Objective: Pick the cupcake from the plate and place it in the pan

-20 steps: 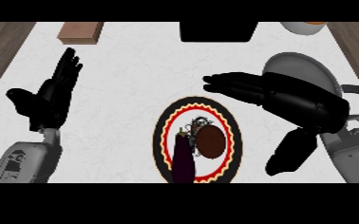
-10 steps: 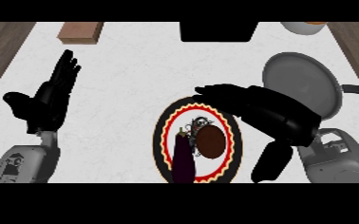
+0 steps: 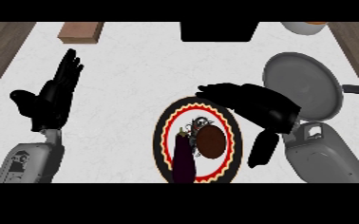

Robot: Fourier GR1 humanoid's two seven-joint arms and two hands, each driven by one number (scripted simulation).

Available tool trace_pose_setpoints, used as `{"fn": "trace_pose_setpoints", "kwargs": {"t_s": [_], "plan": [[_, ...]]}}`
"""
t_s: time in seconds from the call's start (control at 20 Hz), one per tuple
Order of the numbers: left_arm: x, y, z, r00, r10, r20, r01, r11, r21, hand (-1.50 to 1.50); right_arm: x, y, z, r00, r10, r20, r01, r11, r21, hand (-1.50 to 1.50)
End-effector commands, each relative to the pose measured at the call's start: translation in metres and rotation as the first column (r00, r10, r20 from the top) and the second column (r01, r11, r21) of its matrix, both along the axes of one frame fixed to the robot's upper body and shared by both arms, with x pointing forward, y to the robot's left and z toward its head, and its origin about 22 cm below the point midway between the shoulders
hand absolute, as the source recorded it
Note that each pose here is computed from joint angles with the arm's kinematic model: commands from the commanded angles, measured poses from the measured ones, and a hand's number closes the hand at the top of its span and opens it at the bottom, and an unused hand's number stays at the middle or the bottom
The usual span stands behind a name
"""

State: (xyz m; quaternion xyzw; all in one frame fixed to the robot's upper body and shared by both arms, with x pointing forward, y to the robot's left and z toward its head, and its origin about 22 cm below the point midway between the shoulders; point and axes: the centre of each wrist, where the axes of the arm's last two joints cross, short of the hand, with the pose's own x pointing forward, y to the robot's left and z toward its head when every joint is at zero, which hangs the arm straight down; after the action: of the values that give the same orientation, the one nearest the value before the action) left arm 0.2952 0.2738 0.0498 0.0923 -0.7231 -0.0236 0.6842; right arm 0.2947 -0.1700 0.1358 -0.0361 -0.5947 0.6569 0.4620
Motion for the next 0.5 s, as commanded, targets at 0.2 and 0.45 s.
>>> {"fn": "trace_pose_setpoints", "kwargs": {"t_s": [0.2,0.45], "plan": [[-0.007,-0.023,0.004,1.0,-0.003,0.011,0.003,1.0,-0.014,0.0,-0.005,0.019,-0.021,0.996,0.068,-0.053,-0.072,0.995,-0.067,-1.5],[0.006,0.004,0.011,1.0,0.011,-0.012,-0.011,1.0,-0.01,0.0,-0.022,0.019,-0.028,0.996,0.08,-0.031,-0.083,0.991,-0.101,-1.5]]}}
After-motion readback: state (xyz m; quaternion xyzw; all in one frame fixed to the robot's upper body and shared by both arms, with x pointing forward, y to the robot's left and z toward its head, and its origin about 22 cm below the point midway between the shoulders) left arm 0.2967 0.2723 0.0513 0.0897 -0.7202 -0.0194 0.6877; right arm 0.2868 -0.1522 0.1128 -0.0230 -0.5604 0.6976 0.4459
